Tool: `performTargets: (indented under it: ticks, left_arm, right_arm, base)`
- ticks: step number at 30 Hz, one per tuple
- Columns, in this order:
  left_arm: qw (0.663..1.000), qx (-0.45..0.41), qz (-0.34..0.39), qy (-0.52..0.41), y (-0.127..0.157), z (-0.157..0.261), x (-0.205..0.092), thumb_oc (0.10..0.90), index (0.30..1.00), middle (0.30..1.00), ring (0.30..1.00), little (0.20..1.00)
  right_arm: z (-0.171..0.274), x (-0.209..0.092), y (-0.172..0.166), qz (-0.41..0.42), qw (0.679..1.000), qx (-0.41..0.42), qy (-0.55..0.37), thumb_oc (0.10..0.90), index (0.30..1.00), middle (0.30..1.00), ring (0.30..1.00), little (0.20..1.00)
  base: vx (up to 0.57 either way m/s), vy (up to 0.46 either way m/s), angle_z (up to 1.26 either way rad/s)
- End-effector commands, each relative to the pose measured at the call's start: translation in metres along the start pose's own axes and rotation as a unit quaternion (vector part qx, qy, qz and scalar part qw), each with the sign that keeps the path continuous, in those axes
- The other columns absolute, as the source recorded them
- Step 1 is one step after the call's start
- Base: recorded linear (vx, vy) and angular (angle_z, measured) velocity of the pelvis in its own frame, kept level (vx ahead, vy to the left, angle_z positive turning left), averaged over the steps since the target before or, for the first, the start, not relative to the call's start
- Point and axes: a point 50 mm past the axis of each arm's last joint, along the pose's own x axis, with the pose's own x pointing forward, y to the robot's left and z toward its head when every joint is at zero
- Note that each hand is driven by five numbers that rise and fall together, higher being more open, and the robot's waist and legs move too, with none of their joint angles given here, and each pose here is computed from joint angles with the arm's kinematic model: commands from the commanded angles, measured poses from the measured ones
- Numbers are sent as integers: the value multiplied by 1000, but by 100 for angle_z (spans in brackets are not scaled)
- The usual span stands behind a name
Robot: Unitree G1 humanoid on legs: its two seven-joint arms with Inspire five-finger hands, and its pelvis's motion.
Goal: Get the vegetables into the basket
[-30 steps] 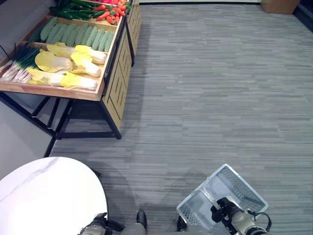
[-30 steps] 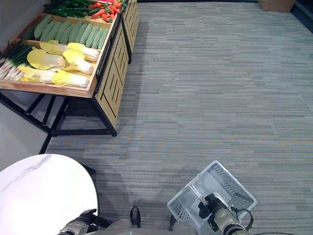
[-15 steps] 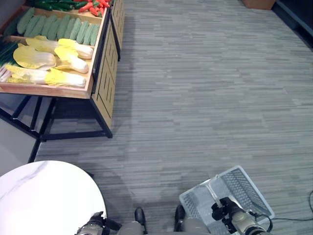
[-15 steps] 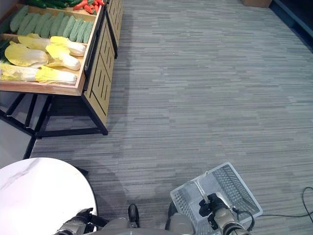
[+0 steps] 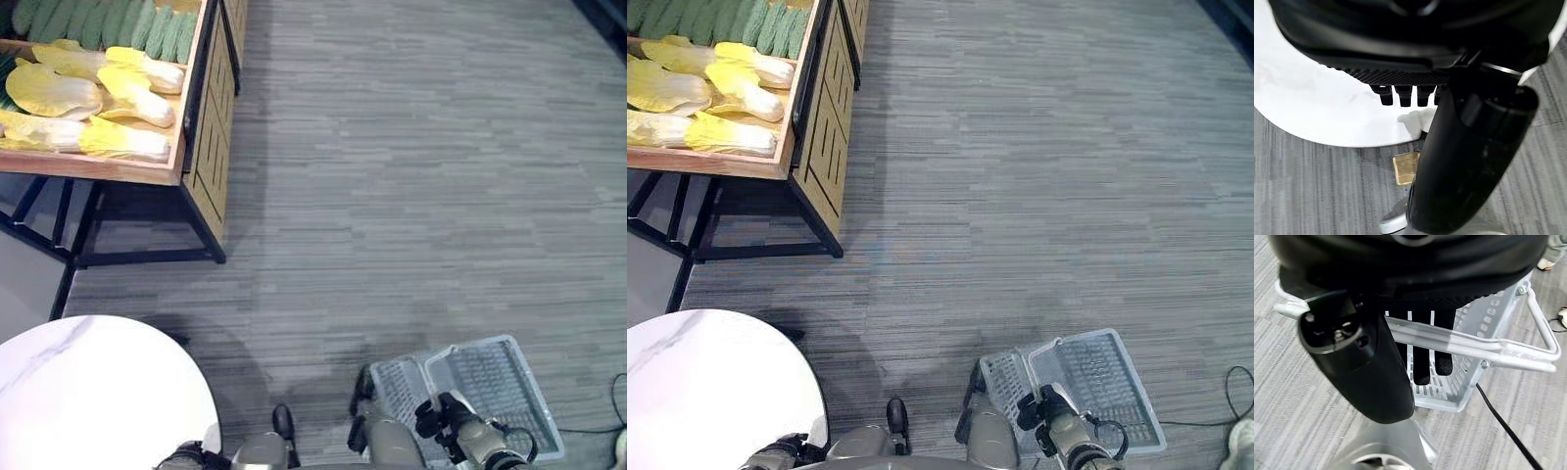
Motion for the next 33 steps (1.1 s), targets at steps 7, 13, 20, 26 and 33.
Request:
performTargets:
  ticks: [7,13,20,26,33]
  left_arm:
    - [1000,3,-2,0,-8,10,-1,900,1000,1000,1000,1000]
    - [1000,7,1,-16,-7,20,-1,900,1000,1000,1000,1000]
    - [1000,-18,3,-13,-7,20,-1,900,1000,1000,1000,1000]
    - [1000,-22,-1,-17,-12,21,-2,900,1000,1000,1000,1000]
    - [1000,-24,5,-16,-12,16,-2,900,1000,1000,1000,1000]
  right_arm:
    - [-7,-1,-15,-15,1000,-26,-2,400,300,300,300,300]
    - [-9,-1,-23,-26,999,-29,-3,400,300,300,300,300]
    - [-15,-1,-29,-30,999,-38,10,400,300,300,300,300]
    - [-19,-1,-33,-35,999,-37,20,400,300,300,300,300]
    - [-15,-1,-34,-43,998,-47,11,400,300,300,300,300]
  base:
    - [458,-285,20]
    - [361,-290,41]
    - [317,-348,0]
    - [83,-106,2]
    - [80,-18,8]
